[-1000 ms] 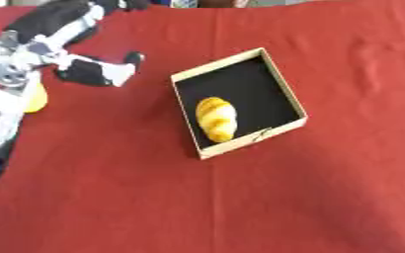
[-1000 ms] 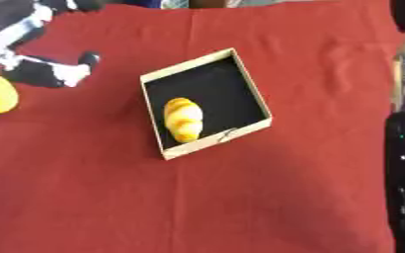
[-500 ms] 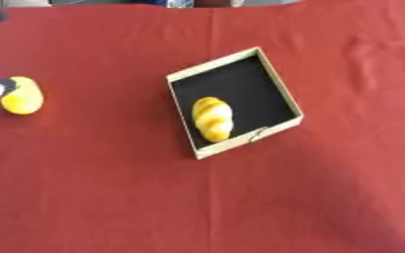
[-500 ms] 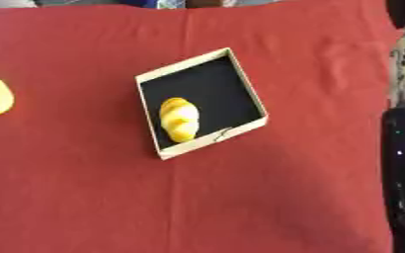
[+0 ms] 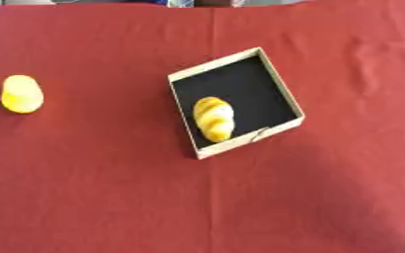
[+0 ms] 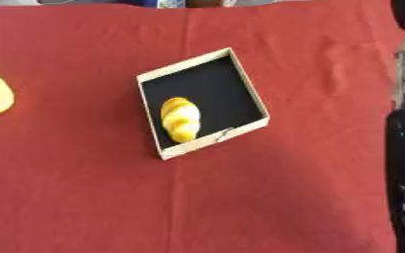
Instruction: Pick up objects on the table and place them in the box.
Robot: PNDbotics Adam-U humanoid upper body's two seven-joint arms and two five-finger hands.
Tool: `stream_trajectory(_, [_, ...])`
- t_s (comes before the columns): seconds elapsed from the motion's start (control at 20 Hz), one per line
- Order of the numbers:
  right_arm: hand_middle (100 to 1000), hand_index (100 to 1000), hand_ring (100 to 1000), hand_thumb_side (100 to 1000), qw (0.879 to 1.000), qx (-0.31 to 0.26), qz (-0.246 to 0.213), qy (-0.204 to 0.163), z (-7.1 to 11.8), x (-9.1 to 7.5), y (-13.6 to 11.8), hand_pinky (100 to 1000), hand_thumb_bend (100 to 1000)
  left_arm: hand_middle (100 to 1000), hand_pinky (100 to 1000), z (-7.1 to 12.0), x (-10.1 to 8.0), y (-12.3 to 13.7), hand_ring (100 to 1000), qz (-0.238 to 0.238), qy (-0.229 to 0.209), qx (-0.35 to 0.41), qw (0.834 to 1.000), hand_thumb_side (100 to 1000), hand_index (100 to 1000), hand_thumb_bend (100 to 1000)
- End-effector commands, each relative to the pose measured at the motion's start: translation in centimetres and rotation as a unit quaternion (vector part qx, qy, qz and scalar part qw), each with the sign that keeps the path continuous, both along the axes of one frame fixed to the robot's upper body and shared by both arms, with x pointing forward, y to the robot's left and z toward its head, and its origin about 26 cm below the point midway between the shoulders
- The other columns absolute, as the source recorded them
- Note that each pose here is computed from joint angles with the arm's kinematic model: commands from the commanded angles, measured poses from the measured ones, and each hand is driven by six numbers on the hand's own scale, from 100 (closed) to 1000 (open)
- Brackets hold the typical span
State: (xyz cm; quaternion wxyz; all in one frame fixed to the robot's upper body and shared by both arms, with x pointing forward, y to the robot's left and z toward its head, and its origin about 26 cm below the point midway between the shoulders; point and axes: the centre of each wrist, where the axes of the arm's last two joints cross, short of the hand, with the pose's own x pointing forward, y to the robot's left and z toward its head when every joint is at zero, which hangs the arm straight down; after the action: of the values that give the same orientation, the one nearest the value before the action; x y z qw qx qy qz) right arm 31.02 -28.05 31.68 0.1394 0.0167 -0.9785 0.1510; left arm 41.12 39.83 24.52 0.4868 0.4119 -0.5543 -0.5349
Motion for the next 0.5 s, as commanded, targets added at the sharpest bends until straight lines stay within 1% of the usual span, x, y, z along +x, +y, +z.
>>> stream_trajectory(0.05, [786, 882, 973, 643, 1.0, -0.008, 0.004, -0.018, 0.9, -0.6, 0.1, 894, 100, 836, 886, 0.8, 0.7, 0.1, 893, 0.0, -0.003, -0.006, 1.0, 399, 946, 469])
stream_trajectory(0.15, [785, 882, 973, 644, 1.0, -0.007, 0.007, -0.017, 0.8, -0.6, 0.3, 894, 100, 836, 885, 0.4, 1.5, -0.6, 892, -0.01, 0.008, -0.013, 1.0, 408, 945, 469])
stream_trajectory(0.3, [784, 882, 975, 645, 1.0, -0.007, 0.012, -0.015, 0.8, -0.5, 0.4, 894, 100, 836, 882, -0.2, 2.5, -1.4, 892, -0.018, 0.023, -0.012, 1.0, 397, 941, 478])
stream_trajectory(0.4, [783, 882, 977, 645, 1.0, -0.007, 0.015, -0.013, 0.7, -0.5, 0.5, 894, 100, 832, 879, -0.5, 3.1, -2.0, 889, -0.023, 0.028, -0.008, 0.999, 399, 936, 472])
stream_trajectory(0.5, [783, 882, 977, 645, 1.0, -0.006, 0.017, -0.012, 0.7, -0.5, 0.5, 895, 100, 821, 863, -0.9, 3.4, -2.4, 878, -0.025, 0.034, 0.001, 0.999, 387, 925, 485])
